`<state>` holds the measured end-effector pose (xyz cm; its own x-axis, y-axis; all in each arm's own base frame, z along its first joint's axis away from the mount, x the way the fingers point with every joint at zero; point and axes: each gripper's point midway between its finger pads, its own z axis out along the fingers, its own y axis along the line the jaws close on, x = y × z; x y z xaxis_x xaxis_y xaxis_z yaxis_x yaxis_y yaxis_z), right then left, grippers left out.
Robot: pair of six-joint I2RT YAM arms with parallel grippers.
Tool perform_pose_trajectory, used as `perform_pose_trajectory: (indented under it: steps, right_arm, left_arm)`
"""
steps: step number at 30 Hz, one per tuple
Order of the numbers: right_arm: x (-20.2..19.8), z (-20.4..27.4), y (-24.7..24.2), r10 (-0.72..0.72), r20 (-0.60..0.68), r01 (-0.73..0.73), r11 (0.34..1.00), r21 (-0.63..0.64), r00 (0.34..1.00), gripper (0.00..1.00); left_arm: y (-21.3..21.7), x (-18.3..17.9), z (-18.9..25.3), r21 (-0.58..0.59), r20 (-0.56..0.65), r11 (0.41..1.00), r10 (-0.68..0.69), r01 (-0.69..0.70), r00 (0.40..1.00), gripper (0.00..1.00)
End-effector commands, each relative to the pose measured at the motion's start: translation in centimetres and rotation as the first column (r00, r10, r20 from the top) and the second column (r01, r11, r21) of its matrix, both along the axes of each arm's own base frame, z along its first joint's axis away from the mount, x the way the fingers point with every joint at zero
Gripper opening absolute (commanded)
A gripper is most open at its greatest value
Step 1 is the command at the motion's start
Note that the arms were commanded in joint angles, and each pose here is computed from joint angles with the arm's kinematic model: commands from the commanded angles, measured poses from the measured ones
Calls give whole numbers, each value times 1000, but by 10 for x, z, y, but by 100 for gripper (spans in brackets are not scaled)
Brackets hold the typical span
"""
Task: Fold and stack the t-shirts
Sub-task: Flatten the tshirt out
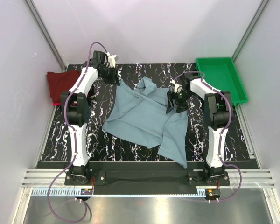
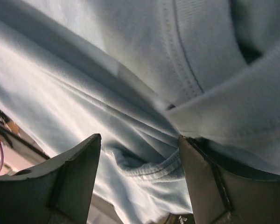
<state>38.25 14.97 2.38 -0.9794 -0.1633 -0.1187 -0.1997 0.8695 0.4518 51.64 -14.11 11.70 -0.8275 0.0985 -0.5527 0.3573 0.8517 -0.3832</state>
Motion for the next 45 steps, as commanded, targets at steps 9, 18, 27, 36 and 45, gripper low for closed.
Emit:
perform_pose_trajectory:
  steps: [9, 18, 27, 36, 45]
  right_arm:
    - [-75, 17, 4, 60, -133, -68, 996, -60, 989, 78]
    - [-53, 17, 10, 57, -79, -61, 997, -51, 995, 79]
    - [-35, 13, 15, 63, -66, -66, 997, -48, 996, 79]
    - [-35, 11, 16, 61, -69, -64, 997, -42, 996, 79]
    - [-30, 6, 16, 66, -67, -69, 997, -46, 996, 79]
  left_arm:
    - [-6, 57, 22, 63, 225, 998, -36, 22, 974, 32]
    - [-62, -29, 51, 49, 189, 938, -346, 343, 919, 36]
    - [-115, -71, -16, 30, -12, 841, -540, 540, 841, 33]
    - [-129, -66, -45, 19, -46, 847, -529, 531, 847, 32]
    - [-164, -77, -39, -30, -40, 838, -546, 545, 837, 32]
